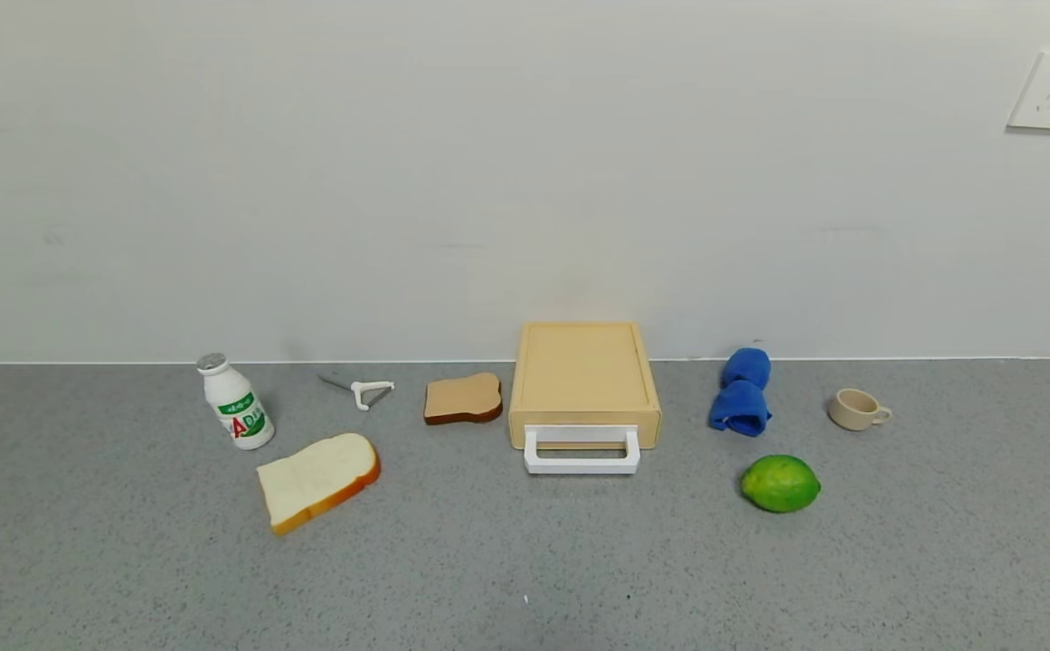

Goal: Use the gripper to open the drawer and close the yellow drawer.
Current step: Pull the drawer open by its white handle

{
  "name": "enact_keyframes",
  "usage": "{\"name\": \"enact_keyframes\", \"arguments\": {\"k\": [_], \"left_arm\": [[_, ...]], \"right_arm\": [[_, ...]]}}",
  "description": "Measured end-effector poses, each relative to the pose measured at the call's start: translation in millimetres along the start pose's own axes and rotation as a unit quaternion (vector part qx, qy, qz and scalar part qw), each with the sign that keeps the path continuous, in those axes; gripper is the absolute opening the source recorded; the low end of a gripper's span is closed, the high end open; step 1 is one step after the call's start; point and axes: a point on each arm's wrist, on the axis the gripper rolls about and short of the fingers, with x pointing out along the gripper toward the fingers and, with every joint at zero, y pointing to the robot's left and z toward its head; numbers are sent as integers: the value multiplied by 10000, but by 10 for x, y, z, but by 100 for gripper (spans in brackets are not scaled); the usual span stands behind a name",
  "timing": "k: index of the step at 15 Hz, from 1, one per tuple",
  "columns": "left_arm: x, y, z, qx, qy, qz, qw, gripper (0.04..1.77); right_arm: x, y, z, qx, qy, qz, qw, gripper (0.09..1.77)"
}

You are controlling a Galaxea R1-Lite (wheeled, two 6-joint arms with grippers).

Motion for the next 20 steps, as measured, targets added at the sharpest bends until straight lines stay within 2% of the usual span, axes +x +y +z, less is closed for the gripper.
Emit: {"name": "enact_keyframes", "arguments": {"k": [3, 5, 8, 10, 14, 20], "left_arm": [[0, 0, 1, 0, 0, -2, 10000, 172], [0, 0, 0, 0, 2, -2, 10000, 172], [0, 0, 0, 0, 2, -2, 10000, 172], [0, 0, 0, 0, 2, 0, 10000, 172], [0, 0, 0, 0, 2, -4, 10000, 172], [1, 0, 0, -2, 4, -4, 10000, 172]], "right_arm": [[398, 45, 508, 0, 481, 67, 9988, 171], [740, 82, 751, 1, 823, 241, 9963, 171], [1312, 185, 916, -39, 1489, 609, 9870, 171], [1687, 320, 945, -98, 1858, 900, 9784, 171], [2339, 741, 861, -322, 2519, 1456, 9562, 171], [2916, 1546, 517, -691, 3134, 1713, 9315, 171]]}}
